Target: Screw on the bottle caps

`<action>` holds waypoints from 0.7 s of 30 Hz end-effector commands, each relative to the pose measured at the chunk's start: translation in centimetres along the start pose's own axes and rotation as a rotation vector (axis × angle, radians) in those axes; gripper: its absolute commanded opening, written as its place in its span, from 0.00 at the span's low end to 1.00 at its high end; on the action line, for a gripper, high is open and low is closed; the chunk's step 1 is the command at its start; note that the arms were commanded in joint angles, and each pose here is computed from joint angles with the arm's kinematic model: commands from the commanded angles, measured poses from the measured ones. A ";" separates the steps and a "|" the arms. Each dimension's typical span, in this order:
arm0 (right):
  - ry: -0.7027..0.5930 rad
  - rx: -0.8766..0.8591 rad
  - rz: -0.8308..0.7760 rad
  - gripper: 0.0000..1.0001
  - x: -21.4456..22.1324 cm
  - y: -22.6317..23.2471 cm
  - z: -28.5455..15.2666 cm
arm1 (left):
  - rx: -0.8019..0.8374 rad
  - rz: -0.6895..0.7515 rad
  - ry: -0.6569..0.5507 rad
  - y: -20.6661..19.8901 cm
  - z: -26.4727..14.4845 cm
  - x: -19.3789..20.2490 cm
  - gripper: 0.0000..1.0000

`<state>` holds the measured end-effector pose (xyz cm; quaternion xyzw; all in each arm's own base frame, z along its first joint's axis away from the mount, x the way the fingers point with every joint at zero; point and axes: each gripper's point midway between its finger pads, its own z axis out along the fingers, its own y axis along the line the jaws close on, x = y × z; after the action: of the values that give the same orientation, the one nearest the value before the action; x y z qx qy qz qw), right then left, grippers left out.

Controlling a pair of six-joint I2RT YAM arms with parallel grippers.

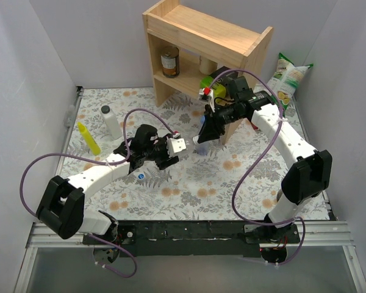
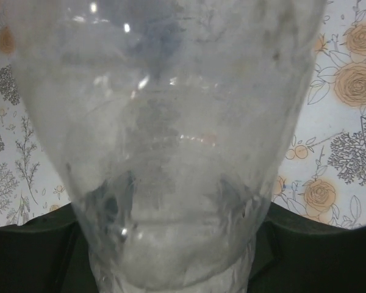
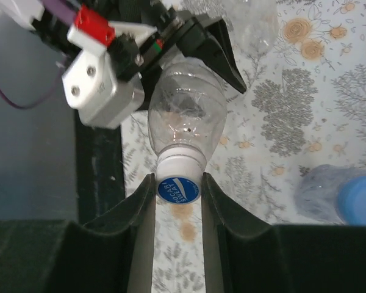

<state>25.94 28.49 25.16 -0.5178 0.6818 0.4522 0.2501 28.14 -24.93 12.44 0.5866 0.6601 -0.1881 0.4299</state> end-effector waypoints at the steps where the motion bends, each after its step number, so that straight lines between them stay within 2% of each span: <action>1: -0.164 -0.334 0.370 0.01 -4.1 4.1 0.6 | -0.130 0.199 -0.153 3.0 0.8 -5.7 0.00; 4: -0.186 -0.362 0.352 0.01 -5.8 3.7 0.4 | -0.130 0.256 -0.154 3.1 1.4 -6.2 0.00; 10: -0.203 -0.331 0.282 0.01 -7.1 3.5 0.0 | -0.187 0.245 -0.157 4.5 0.7 -7.3 0.00; 13: -0.207 -0.299 0.245 0.01 -7.2 4.0 -0.5 | -0.175 0.228 -0.175 4.0 -0.1 -8.0 0.00; 14: -0.206 -0.275 0.235 0.01 -7.2 4.3 -0.8 | -0.141 0.209 -0.147 3.1 -0.3 -7.1 0.00; 19: -0.202 -0.150 0.081 0.03 -7.1 4.8 -2.1 | -0.071 0.210 -0.164 1.1 -1.7 -7.4 0.00; 21: -0.198 -0.089 0.017 0.25 -7.1 4.9 -2.9 | -0.063 0.200 -0.171 0.9 -2.1 -7.7 0.00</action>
<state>25.07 31.30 30.03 -0.4153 0.6670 0.5878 0.1927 29.18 -27.68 16.97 0.6157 0.5872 -0.1494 0.5038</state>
